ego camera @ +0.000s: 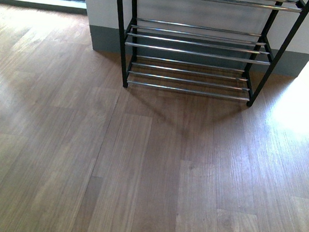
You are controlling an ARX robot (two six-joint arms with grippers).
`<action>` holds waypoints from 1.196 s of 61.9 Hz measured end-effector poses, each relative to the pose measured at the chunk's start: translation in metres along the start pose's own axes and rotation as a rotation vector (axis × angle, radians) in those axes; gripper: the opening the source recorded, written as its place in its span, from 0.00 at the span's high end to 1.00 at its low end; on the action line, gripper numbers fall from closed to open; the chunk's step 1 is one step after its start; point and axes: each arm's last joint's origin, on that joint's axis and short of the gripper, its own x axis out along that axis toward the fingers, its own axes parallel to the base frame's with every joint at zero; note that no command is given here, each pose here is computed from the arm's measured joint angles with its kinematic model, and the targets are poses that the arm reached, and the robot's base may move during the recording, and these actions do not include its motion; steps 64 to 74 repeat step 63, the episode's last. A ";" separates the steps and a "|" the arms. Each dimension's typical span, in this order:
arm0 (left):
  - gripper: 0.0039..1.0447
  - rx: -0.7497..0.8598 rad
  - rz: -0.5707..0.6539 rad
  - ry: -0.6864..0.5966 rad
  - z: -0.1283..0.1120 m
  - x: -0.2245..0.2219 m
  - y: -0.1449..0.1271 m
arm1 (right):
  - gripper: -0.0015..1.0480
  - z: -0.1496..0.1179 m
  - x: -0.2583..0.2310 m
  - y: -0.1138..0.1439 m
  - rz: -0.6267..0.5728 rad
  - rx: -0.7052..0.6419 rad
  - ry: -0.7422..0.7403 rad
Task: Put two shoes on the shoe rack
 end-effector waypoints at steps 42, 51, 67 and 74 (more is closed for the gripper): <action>0.09 0.000 0.000 0.000 0.000 0.000 0.000 | 0.09 0.000 0.000 0.000 0.000 0.000 0.000; 0.09 0.000 0.000 0.000 0.000 0.000 0.000 | 0.09 0.000 0.000 0.000 0.000 0.000 0.000; 0.09 0.000 0.000 0.000 0.000 0.000 0.000 | 0.09 0.000 0.000 0.000 0.000 0.000 0.000; 0.09 0.000 0.000 0.000 0.000 0.000 0.000 | 0.09 0.000 0.000 0.000 0.000 0.000 0.000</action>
